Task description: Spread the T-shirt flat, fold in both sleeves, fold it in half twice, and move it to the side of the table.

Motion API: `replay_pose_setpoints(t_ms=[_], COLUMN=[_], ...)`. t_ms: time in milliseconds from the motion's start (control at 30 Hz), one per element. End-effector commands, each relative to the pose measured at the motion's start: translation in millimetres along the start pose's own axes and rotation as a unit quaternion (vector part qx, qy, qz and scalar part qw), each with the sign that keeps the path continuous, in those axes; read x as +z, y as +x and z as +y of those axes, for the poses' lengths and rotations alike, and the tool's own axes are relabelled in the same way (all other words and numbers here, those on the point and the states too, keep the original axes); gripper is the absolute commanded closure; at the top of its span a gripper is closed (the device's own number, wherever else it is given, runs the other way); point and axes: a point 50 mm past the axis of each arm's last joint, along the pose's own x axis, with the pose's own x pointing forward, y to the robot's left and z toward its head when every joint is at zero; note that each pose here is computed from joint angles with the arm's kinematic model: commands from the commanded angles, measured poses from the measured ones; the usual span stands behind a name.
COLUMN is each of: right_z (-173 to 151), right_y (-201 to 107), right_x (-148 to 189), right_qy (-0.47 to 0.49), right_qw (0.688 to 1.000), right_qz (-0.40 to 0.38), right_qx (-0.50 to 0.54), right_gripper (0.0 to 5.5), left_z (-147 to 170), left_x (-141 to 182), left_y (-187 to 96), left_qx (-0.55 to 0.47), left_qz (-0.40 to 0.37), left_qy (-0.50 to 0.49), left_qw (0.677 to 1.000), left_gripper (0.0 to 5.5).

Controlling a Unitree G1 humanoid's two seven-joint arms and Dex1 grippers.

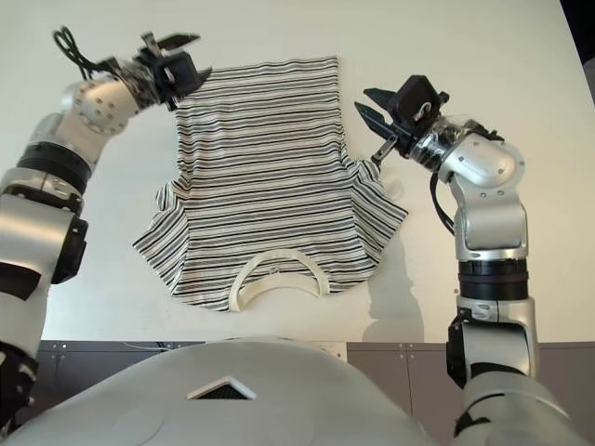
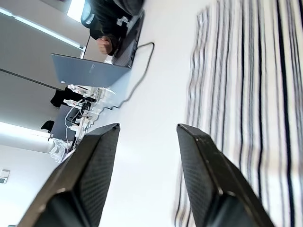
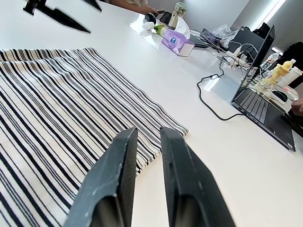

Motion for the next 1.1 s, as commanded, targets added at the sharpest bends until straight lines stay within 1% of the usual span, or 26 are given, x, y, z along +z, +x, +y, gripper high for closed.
replay_pose_setpoints(t_ms=[33, 100, 167, 200, 267, 333, 400, 433, 500, 633, 767, 833, 900, 967, 1100], right_z=[0, -9, -28, -33, -41, -42, -37, -33, -26, -23, -28, -28, -27, -25, -21], right_y=[-23, -38, -56, -65, -86, -107, -121, -126, -134, -139, -137, -134, -126, -118, -115], right_x=[-5, -8, -13, -18, -33, -45, -52, -54, -58, -62, -63, -64, -66, -67, -69], right_qy=[0.037, 0.064, 0.127, 0.151, 0.198, 0.221, 0.225, 0.224, 0.227, 0.226, 0.221, 0.219, 0.219, 0.222, 0.221], right_qw=[0.995, 0.985, 0.957, 0.942, 0.906, 0.875, 0.86, 0.857, 0.85, 0.844, 0.845, 0.846, 0.851, 0.855, 0.858], right_qz=[0.004, 0.001, -0.016, -0.019, -0.023, -0.015, 0.0, 0.008, 0.023, 0.044, 0.051, 0.053, 0.055, 0.056, 0.059], right_qx=[-0.093, -0.163, -0.259, -0.299, -0.374, -0.43, -0.457, -0.465, -0.475, -0.484, -0.484, -0.483, -0.474, -0.465, -0.46], right_gripper=[4.64, 4.64, 4.64, 4.64, 4.64, 4.64, 4.64, 4.64, 4.64, 4.64, 4.64, 4.64, 4.64, 4.64, 4.64], left_z=[-21, -50, -78, -85, -89, -85, -84, -86, -99, -137, -160, -170, -179, -185, -191], left_x=[-14, 2, 24, 32, 39, 40, 43, 45, 49, 50, 31, 26, 25, 20, 8], left_y=[-66, -91, -112, -120, -138, -155, -175, -183, -199, -233, -252, -250, -250, -251, -249], left_qx=[0.005, 0.007, 0.029, 0.048, 0.106, 0.149, 0.161, 0.158, 0.147, 0.108, 0.126, 0.096, 0.075, 0.071, 0.087], left_qz=[0.007, 0.015, 0.024, 0.032, 0.056, 0.086, 0.115, 0.127, 0.165, 0.262, 0.318, 0.307, 0.294, 0.283, 0.268], left_qy=[-0.223, -0.312, -0.385, -0.408, -0.442, -0.454, -0.458, -0.464, -0.487, -0.549, -0.595, -0.624, -0.636, -0.645, -0.663], left_qw=[0.975, 0.95, 0.922, 0.911, 0.889, 0.874, 0.867, 0.862, 0.845, 0.787, 0.727, 0.712, 0.71, 0.707, 0.694], left_gripper=[3.24, 3.24, 3.24, 3.24, 3.24, 3.24, 3.24, 3.24, 3.24, 3.24, 3.24, 3.24, 3.24, 3.24, 3.24])
